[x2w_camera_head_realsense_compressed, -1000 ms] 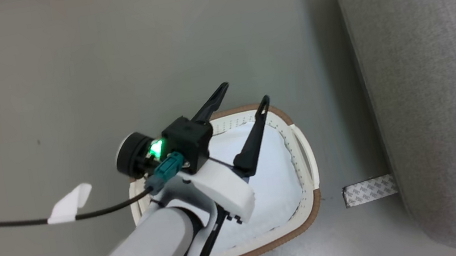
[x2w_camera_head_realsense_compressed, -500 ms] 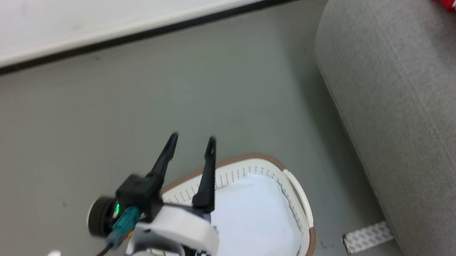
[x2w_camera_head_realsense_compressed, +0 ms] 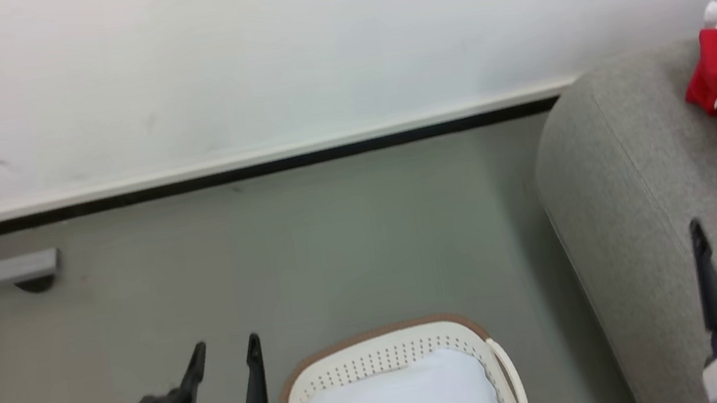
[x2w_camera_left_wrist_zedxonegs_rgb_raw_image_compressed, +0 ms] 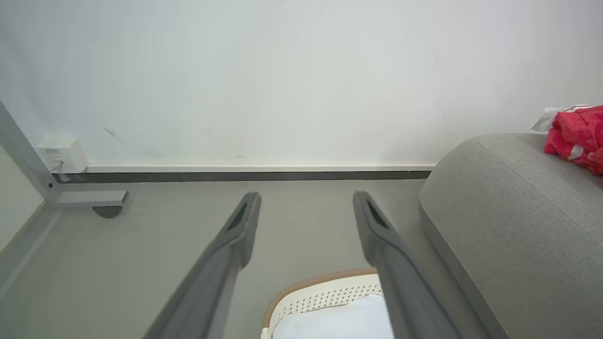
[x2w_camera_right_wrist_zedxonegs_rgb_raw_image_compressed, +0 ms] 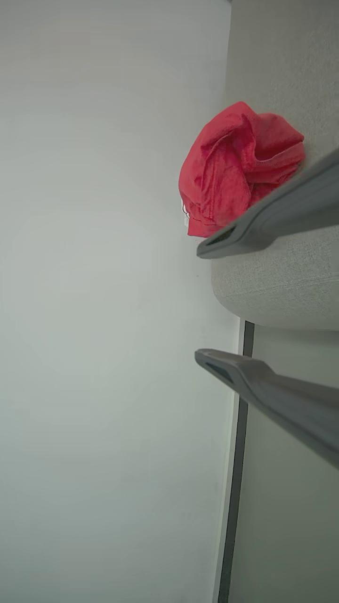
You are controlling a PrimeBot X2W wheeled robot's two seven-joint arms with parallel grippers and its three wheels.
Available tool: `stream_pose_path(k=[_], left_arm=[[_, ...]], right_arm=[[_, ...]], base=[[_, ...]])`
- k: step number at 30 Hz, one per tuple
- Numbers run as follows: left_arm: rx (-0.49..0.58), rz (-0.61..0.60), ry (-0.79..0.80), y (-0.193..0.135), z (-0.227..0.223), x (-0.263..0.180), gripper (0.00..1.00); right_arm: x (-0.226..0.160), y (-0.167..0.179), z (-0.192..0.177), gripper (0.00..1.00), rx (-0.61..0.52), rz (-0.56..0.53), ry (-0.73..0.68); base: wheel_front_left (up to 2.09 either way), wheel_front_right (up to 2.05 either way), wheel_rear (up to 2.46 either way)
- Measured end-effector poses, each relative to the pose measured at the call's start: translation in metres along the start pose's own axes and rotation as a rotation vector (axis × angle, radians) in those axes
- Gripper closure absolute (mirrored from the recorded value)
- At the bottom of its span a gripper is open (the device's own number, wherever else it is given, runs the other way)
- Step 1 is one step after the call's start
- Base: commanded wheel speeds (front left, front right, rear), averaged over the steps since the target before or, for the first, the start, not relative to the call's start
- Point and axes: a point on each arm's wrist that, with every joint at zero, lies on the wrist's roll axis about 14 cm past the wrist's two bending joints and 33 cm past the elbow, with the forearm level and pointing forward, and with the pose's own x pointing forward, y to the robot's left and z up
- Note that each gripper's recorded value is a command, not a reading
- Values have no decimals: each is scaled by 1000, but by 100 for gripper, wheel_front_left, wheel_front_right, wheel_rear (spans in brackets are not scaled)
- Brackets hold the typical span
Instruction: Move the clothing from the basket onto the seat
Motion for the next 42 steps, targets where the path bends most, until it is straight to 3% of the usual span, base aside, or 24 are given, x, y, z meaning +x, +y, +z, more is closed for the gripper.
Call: stream_pose_path(k=[8,17,28,42], left_arm=[[7,107,-48,31,8,-38,0],[5,192,-52,56,1,-61,0],[2,250,-54,77,-4,-74,0],[1,244,-49,78,-7,-75,0]], right_arm=[[-34,41,-12,0,66,115,43],[-55,60,-25,0,118,166,92],[-53,74,-28,0,150,202,105],[-53,80,-29,0,166,214,110]], base=[[0,0,0],[0,0,0],[0,0,0],[0,0,0]])
